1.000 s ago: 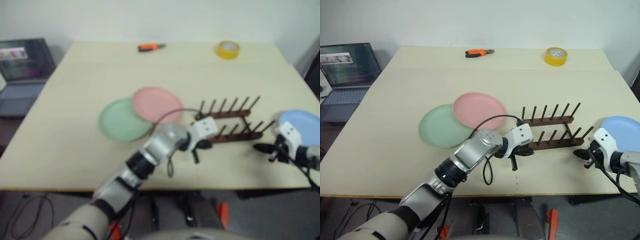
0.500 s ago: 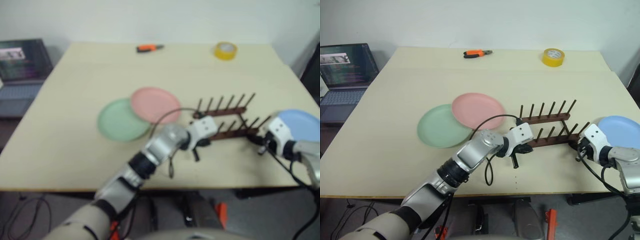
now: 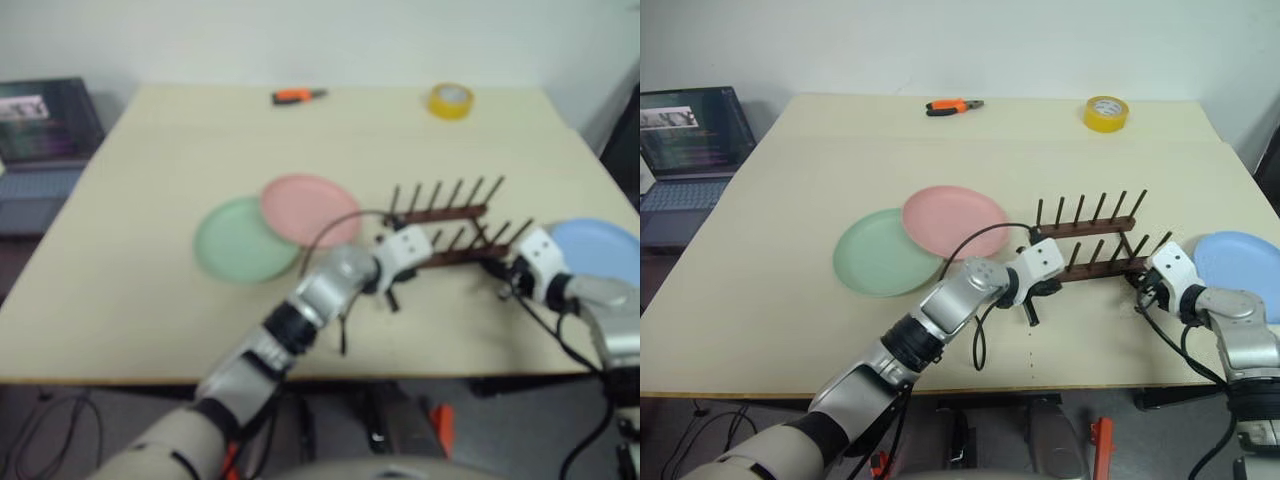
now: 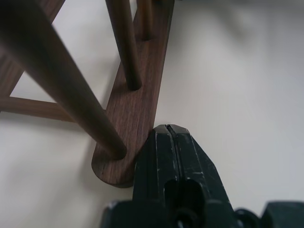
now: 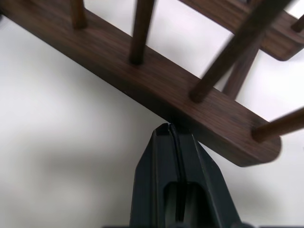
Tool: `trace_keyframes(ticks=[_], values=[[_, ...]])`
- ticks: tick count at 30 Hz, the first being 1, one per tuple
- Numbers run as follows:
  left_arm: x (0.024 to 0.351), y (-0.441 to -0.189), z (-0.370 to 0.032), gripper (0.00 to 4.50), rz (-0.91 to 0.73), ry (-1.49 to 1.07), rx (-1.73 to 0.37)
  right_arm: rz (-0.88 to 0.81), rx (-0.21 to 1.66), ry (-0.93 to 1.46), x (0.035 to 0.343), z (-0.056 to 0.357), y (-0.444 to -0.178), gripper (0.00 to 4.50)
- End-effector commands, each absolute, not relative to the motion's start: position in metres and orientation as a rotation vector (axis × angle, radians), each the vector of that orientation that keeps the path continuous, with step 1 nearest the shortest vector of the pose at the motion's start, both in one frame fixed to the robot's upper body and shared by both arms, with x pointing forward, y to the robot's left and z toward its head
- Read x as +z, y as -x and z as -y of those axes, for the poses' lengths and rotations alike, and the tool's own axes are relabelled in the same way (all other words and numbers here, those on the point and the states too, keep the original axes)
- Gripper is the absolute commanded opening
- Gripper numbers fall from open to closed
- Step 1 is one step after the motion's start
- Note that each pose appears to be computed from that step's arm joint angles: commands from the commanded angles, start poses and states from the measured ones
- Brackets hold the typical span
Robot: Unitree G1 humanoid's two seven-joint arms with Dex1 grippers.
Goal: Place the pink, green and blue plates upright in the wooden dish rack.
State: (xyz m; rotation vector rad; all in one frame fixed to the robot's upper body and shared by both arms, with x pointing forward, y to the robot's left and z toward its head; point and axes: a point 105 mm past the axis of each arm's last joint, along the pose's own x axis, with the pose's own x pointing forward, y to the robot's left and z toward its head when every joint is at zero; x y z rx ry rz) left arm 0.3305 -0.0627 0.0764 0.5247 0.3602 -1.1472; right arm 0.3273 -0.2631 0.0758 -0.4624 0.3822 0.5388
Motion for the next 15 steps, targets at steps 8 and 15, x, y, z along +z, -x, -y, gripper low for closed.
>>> trace_keyframes(ticks=[8, 15], values=[[0.098, -0.353, 0.072, 0.00, -0.245, -0.543, -1.044, -0.282, 0.512, 0.477, 0.086, 0.248, -0.346, 0.02], [0.100, -0.362, 0.072, 0.00, -0.226, -0.557, -1.015, -0.263, 0.504, 0.480, 0.087, 0.244, -0.349, 0.02]])
